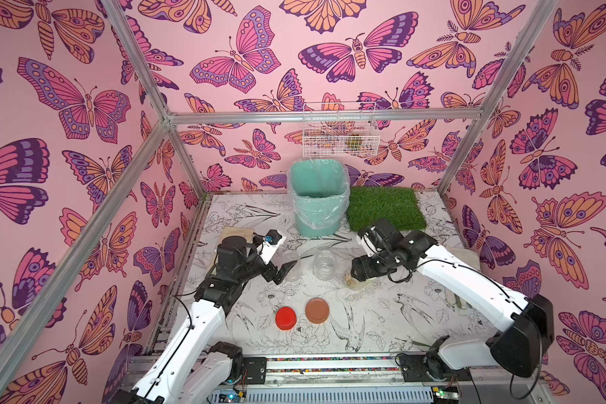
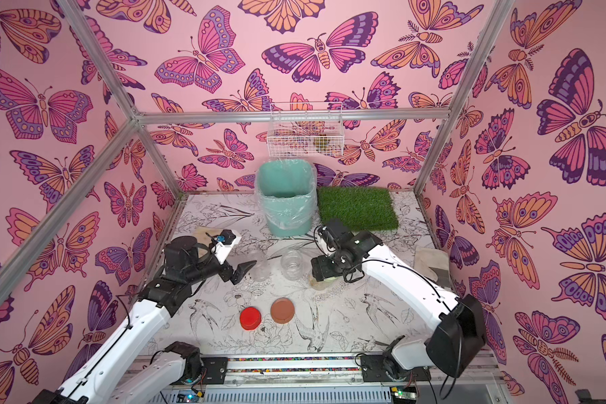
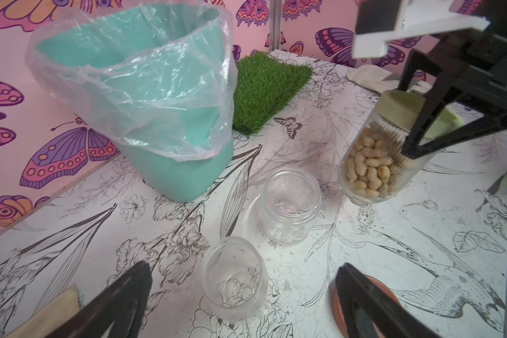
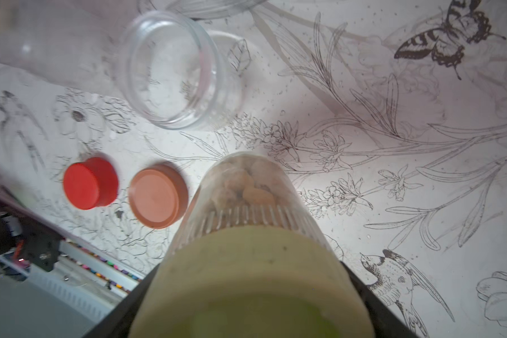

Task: Empty moldy peanuts from jars
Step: Pick up the jar from the center of the board.

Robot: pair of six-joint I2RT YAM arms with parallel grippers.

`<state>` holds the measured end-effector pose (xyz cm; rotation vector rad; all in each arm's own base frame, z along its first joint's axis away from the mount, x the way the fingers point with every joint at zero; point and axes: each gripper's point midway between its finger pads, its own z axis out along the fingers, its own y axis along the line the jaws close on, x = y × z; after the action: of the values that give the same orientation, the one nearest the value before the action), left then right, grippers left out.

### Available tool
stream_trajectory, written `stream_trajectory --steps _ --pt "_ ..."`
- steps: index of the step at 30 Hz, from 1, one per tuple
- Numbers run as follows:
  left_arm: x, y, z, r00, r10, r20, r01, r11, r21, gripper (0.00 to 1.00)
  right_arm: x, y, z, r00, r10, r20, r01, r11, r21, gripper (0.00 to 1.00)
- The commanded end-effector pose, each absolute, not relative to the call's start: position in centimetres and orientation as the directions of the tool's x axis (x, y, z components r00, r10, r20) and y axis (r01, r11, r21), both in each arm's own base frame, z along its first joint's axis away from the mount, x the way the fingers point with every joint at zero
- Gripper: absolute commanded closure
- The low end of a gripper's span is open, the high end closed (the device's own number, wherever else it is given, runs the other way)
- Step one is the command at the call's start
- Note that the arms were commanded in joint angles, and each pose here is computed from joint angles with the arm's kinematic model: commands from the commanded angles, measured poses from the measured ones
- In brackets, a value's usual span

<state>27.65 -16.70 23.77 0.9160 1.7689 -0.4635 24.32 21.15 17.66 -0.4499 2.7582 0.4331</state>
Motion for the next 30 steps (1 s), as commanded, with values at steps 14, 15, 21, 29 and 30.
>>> stream_trajectory --steps 14,15,21,29,30 --pt "25.8 -24.3 22.9 -0.075 0.455 -0.888 0.901 0.412 0.135 0.00 26.6 27.6 29.1 -0.840 -0.126 -0.528 -0.475 0.642 0.602 1.00" --pt "26.0 -24.6 22.9 -0.066 0.456 -0.888 0.902 0.408 0.142 0.00 26.7 27.8 29.2 -0.842 -0.124 -0.525 -0.474 0.636 0.609 1.00" --pt "26.4 -26.3 22.9 -0.029 0.456 -0.889 0.910 0.380 0.166 0.00 26.6 29.3 30.5 -0.848 -0.118 -0.516 -0.486 0.558 0.672 1.00" --pt "27.3 -28.2 23.2 0.004 0.435 -0.900 0.911 0.369 0.183 0.00 26.6 29.8 30.6 -0.852 -0.121 -0.510 -0.489 0.534 0.690 1.00" --pt "27.4 -28.4 23.1 0.003 0.435 -0.900 0.913 0.367 0.180 0.00 26.3 30.1 30.7 -0.855 -0.133 -0.502 -0.493 0.511 0.704 1.00"
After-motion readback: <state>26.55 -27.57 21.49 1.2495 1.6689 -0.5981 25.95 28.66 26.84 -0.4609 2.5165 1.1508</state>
